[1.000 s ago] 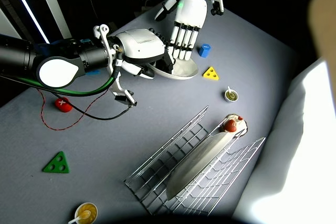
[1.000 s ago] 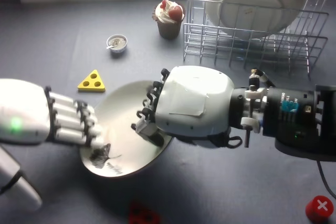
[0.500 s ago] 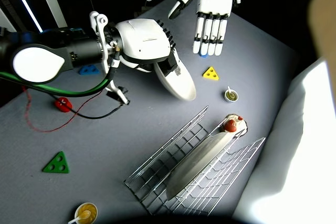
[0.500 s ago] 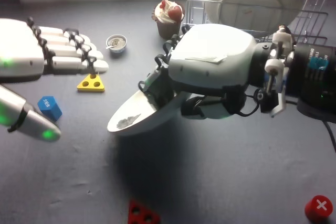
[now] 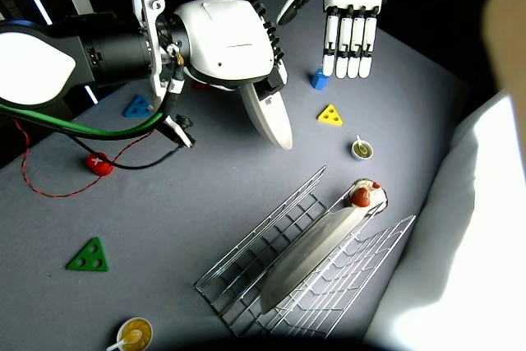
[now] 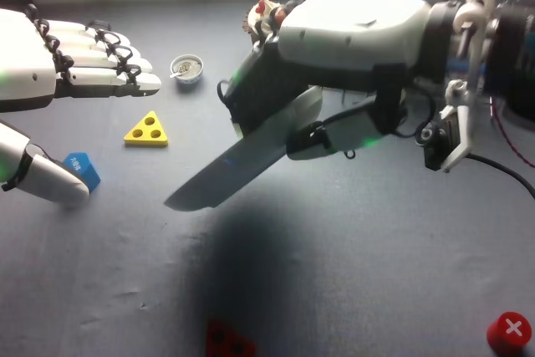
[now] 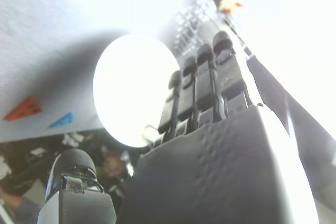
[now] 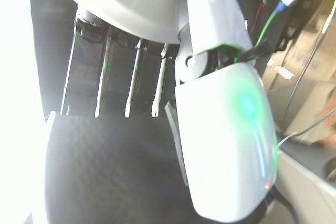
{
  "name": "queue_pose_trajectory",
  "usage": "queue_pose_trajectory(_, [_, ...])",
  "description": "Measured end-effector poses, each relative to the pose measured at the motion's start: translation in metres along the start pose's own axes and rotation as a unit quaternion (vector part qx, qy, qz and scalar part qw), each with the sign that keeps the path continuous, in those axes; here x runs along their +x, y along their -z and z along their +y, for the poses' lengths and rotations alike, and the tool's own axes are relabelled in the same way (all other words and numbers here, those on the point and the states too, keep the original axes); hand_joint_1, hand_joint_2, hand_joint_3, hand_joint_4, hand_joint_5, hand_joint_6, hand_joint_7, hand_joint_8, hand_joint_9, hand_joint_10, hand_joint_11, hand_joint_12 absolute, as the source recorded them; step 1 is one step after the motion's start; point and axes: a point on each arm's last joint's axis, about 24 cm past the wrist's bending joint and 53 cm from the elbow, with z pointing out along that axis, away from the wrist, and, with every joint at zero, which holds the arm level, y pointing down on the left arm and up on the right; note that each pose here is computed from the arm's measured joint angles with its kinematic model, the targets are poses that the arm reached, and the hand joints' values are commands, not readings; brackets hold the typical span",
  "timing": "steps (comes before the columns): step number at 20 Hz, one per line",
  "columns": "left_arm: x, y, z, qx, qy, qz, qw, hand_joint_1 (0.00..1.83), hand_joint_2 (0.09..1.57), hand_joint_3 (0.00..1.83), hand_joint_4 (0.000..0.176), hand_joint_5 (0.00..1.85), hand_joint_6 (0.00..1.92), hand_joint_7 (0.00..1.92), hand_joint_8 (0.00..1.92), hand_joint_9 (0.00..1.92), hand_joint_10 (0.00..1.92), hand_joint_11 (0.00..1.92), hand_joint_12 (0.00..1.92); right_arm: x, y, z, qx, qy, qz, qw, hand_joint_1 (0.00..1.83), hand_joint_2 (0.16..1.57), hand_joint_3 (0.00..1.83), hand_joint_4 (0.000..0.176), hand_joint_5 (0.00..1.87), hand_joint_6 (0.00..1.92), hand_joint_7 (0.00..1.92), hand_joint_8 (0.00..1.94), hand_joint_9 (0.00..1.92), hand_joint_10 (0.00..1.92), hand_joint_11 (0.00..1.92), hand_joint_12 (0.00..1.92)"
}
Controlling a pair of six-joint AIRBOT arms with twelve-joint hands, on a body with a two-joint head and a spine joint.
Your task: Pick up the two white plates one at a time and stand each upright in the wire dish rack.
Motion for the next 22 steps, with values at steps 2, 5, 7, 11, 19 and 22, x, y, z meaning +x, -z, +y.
queue_pose_trajectory(2, [-0.002, 0.000, 0.000, -0.001, -0.001, -0.002, 1.0000, 0.00, 0.96, 0.00, 0.000, 0.03, 0.00, 0.05, 0.00, 0.07, 0.00, 0.10, 0.01, -0.007, 0.001, 0.005, -0.004, -0.018, -0.002, 0.9998, 1.49, 1.05, 0.00, 0.000, 0.96, 0.98, 1.10, 0.48, 1.13, 0.70, 1.01, 1.35])
queue_pose_trajectory(5, [-0.004, 0.000, 0.000, 0.000, 0.000, -0.005, 1.0000, 0.00, 0.96, 0.00, 0.000, 0.02, 0.00, 0.04, 0.00, 0.04, 0.00, 0.08, 0.00, -0.024, 0.006, 0.016, -0.013, -0.059, -0.006, 0.9982, 1.49, 1.07, 0.00, 0.000, 0.91, 1.04, 1.04, 0.60, 1.08, 0.78, 0.99, 1.38])
queue_pose_trajectory(7, [-0.004, 0.000, 0.000, 0.000, -0.002, -0.004, 1.0000, 0.00, 0.96, 0.00, 0.000, 0.03, 0.00, 0.05, 0.01, 0.06, 0.00, 0.10, 0.01, -0.037, 0.010, 0.024, -0.017, -0.079, -0.009, 0.9967, 1.49, 1.07, 0.00, 0.000, 0.91, 1.04, 1.04, 0.61, 1.08, 0.78, 1.00, 1.36])
queue_pose_trajectory(11, [-0.004, 0.000, -0.001, 0.001, -0.002, -0.005, 1.0000, 0.00, 0.96, 0.00, 0.000, 0.02, 0.00, 0.04, 0.00, 0.05, 0.00, 0.08, 0.00, -0.060, 0.020, 0.036, -0.023, -0.116, -0.018, 0.9929, 1.49, 1.08, 0.00, 0.000, 0.90, 1.06, 1.01, 0.67, 1.06, 0.81, 0.99, 1.39])
queue_pose_trajectory(19, [-0.002, 0.000, -0.001, 0.002, -0.007, 0.000, 1.0000, 0.00, 0.96, 0.00, 0.000, 0.01, 0.00, 0.03, 0.00, 0.04, 0.00, 0.09, 0.00, -0.089, 0.042, 0.038, -0.005, -0.172, -0.020, 0.9849, 1.49, 1.06, 0.00, 0.000, 0.93, 0.98, 1.09, 0.55, 1.10, 0.76, 1.01, 1.36])
queue_pose_trajectory(22, [-0.003, 0.002, -0.004, 0.008, -0.007, 0.000, 0.9999, 0.00, 0.96, 0.00, 0.000, 0.03, 0.01, 0.05, 0.01, 0.06, 0.01, 0.10, 0.01, -0.089, 0.049, 0.038, -0.003, -0.178, -0.011, 0.9840, 1.50, 1.06, 0.00, 0.000, 0.94, 0.95, 1.08, 0.58, 1.12, 0.74, 0.99, 1.36])
